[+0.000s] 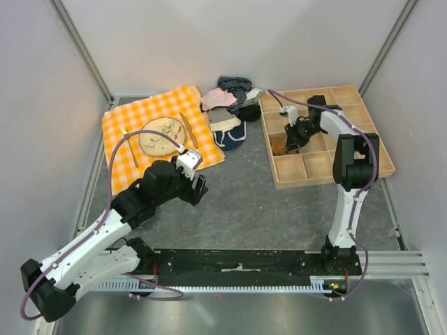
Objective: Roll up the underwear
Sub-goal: Place the underwear in the storage box.
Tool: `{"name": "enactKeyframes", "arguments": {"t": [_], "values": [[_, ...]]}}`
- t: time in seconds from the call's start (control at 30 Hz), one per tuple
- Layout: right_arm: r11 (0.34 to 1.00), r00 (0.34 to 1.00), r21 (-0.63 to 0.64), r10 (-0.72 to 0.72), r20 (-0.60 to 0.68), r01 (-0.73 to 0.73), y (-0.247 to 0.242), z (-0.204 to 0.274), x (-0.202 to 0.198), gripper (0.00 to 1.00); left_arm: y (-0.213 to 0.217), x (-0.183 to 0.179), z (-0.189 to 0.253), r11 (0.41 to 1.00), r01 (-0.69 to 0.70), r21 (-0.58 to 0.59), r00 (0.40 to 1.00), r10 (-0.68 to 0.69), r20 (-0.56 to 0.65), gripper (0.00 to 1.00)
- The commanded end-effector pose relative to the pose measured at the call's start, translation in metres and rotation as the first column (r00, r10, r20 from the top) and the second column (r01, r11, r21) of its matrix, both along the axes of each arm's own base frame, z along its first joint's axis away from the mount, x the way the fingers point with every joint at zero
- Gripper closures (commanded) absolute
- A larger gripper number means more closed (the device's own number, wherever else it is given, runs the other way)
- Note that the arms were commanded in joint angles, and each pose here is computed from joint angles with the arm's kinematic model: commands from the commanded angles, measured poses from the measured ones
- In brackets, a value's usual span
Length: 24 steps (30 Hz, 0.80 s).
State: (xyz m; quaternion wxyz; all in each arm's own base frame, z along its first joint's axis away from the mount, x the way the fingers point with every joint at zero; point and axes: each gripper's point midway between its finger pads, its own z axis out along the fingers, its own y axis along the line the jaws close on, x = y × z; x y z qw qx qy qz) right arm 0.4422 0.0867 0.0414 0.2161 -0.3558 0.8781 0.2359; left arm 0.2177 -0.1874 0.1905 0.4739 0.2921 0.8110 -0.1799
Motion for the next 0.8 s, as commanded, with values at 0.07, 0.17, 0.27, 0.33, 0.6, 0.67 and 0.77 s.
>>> {"name": "enactKeyframes", "arguments": {"t": [0.07, 0.17, 0.27, 0.33, 0.6, 0.67, 0.77], "values": [[0.995, 0.999, -0.094, -0.038, -0.022, 0.036, -0.010, -0.021, -0.005, 0.92, 0.003, 0.003, 0.002, 1.000, 0.009, 0.025, 0.999, -0.010, 0.034, 0.20], [0.995, 0.999, -0.094, -0.034, -0.013, 0.032, -0.009, -0.012, -0.007, 0.77, 0.003, 0.003, 0.003, 1.000, 0.009, 0.024, 0.999, -0.010, 0.036, 0.20], [0.996, 0.999, -0.086, -0.031, 0.042, 0.035, -0.008, 0.016, -0.003, 0.61, 0.003, 0.003, 0.004, 1.000, 0.007, 0.021, 0.999, -0.007, 0.037, 0.20], [0.996, 0.994, -0.082, -0.037, 0.099, 0.045, -0.009, 0.042, 0.002, 0.52, 0.003, 0.002, 0.004, 1.000, 0.007, 0.019, 0.999, -0.008, 0.037, 0.20], [0.991, 0.954, -0.093, -0.064, 0.292, 0.095, -0.015, 0.137, 0.016, 0.37, 0.004, 0.001, 0.010, 1.000, 0.005, 0.001, 0.999, -0.005, 0.047, 0.20], [0.990, 0.942, -0.098, -0.065, 0.331, 0.103, -0.017, 0.158, 0.012, 0.37, 0.004, 0.002, 0.013, 1.000, 0.000, -0.008, 0.999, 0.000, 0.053, 0.20], [0.991, 0.914, -0.079, -0.066, 0.400, 0.106, -0.015, 0.193, 0.000, 0.37, 0.006, 0.004, 0.020, 0.998, -0.040, -0.047, 0.998, 0.042, 0.044, 0.17]]}}
